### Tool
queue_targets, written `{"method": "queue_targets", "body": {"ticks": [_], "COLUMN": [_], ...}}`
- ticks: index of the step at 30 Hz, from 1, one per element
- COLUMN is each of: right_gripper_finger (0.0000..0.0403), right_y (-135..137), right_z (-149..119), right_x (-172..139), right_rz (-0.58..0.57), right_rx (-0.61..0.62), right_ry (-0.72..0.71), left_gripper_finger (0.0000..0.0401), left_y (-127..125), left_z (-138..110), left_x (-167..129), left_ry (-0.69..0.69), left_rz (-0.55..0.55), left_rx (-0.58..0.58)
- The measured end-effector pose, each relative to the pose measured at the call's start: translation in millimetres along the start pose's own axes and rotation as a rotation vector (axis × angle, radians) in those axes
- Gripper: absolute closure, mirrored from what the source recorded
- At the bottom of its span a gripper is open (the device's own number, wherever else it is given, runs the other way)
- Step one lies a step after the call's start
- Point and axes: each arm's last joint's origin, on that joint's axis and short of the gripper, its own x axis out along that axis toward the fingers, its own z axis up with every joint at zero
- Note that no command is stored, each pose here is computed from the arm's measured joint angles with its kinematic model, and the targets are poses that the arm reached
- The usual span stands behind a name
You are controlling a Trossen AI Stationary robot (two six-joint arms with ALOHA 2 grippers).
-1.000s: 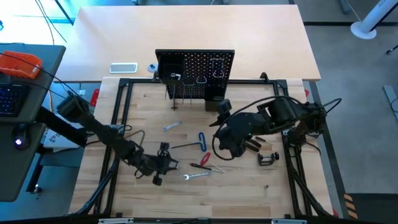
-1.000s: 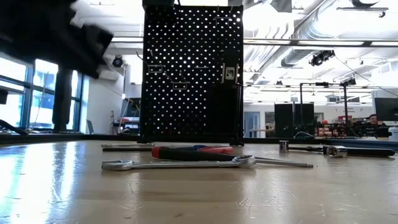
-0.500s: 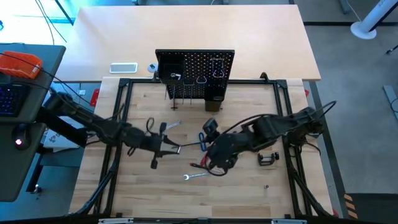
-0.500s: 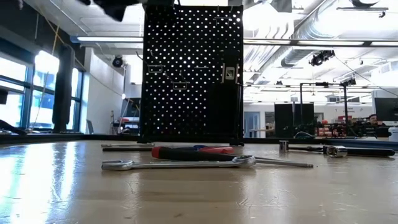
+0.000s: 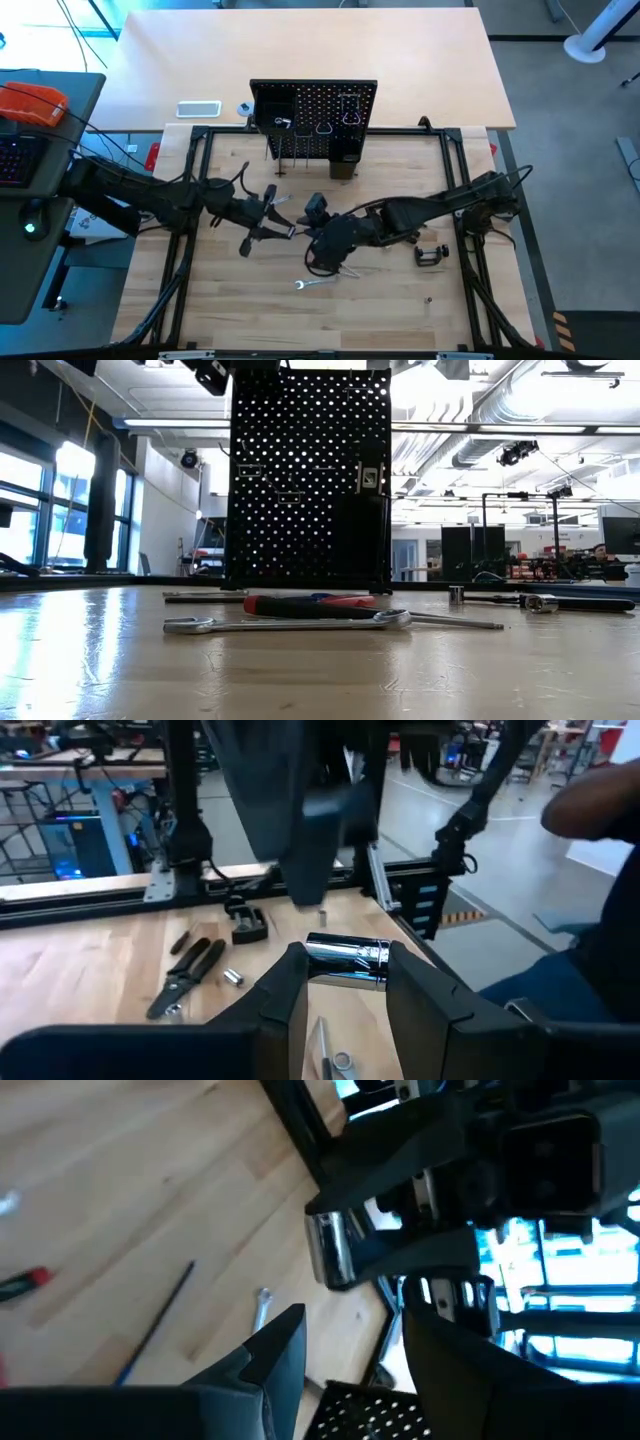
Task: Hang tools onto peg board
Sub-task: Put the socket into the top black bin on the pegboard
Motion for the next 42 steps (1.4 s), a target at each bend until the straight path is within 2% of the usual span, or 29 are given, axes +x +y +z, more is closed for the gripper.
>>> {"method": "queue_targets", "body": {"ticks": [7, 17, 22, 27, 37, 42], "right_gripper_finger": [0.024, 0.024, 0.0243, 0.0266, 0.0336, 0.0346], "right_y": [10, 2, -1, -2, 1, 1], "right_z": [-2, -8, -12, -13, -14, -14], "right_x": [15, 24, 26, 27, 28, 27], "right_rz": [-0.051, -0.104, -0.091, -0.069, -0.054, -0.057], "right_rx": [-0.036, 0.055, 0.079, 0.106, 0.083, 0.09], "right_ry": [-0.047, -0.098, -0.125, -0.15, -0.132, -0.126], "left_gripper_finger": [0.031, 0.031, 0.031, 0.031, 0.0311, 0.0316], "left_y": [9, 14, 14, 14, 15, 16], "left_z": [2, 4, 5, 4, 1, 1], "left_x": [-2, -2, -2, 1, 6, 6], "left_ry": [-0.018, -0.048, -0.054, -0.062, -0.051, -0.049], "left_rz": [-0.011, -0.036, -0.035, -0.036, -0.042, -0.038], "left_rx": [-0.039, -0.043, -0.042, -0.045, -0.061, -0.064]}}
